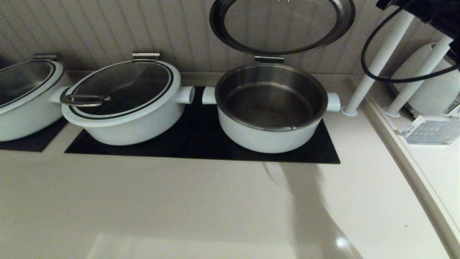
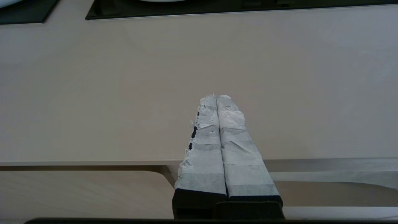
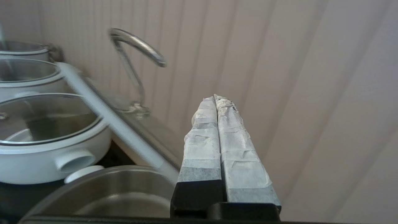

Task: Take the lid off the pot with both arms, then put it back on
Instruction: Close the pot lid

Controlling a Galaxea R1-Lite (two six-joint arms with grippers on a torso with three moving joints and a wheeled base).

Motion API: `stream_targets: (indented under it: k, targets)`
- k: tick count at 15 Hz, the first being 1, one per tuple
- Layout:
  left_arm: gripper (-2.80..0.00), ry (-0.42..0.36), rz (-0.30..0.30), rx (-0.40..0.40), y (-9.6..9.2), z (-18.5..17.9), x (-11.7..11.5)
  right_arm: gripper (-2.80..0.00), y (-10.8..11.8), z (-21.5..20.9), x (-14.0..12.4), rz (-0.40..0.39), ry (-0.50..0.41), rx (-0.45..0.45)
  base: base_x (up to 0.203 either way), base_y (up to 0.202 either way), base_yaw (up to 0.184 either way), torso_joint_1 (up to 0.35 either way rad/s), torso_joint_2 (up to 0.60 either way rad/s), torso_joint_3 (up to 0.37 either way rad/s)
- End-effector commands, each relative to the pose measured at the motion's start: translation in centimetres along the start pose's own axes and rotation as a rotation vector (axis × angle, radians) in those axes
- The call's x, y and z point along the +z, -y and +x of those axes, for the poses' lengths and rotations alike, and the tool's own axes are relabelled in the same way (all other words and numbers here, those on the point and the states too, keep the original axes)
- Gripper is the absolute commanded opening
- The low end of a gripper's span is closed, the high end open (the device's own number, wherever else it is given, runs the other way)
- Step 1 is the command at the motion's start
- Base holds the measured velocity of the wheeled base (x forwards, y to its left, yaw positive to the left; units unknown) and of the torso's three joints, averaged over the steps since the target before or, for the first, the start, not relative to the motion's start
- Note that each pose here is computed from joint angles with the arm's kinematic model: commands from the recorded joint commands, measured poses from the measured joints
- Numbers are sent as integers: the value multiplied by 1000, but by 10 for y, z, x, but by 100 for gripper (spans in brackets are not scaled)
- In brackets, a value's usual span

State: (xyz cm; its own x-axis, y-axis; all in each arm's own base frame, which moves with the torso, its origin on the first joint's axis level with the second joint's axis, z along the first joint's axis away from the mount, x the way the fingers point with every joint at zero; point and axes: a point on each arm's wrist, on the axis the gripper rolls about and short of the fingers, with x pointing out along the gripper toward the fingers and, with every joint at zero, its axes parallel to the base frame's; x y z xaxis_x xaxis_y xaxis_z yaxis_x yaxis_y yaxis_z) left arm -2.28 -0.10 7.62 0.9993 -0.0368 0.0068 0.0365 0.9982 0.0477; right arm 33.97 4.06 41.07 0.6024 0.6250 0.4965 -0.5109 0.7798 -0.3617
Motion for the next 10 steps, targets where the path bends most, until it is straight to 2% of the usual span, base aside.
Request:
stream_targets:
  k: [1, 10]
  targets:
    - [-280, 1, 0, 0, 0, 0, 0, -280, 6, 4, -12, -4, -5, -3, 0, 0, 0, 0, 0, 0]
    - [-280, 1, 0, 0, 0, 0, 0, -280, 19, 15, -29, -29, 14, -6, 0, 0, 0, 0, 0, 0]
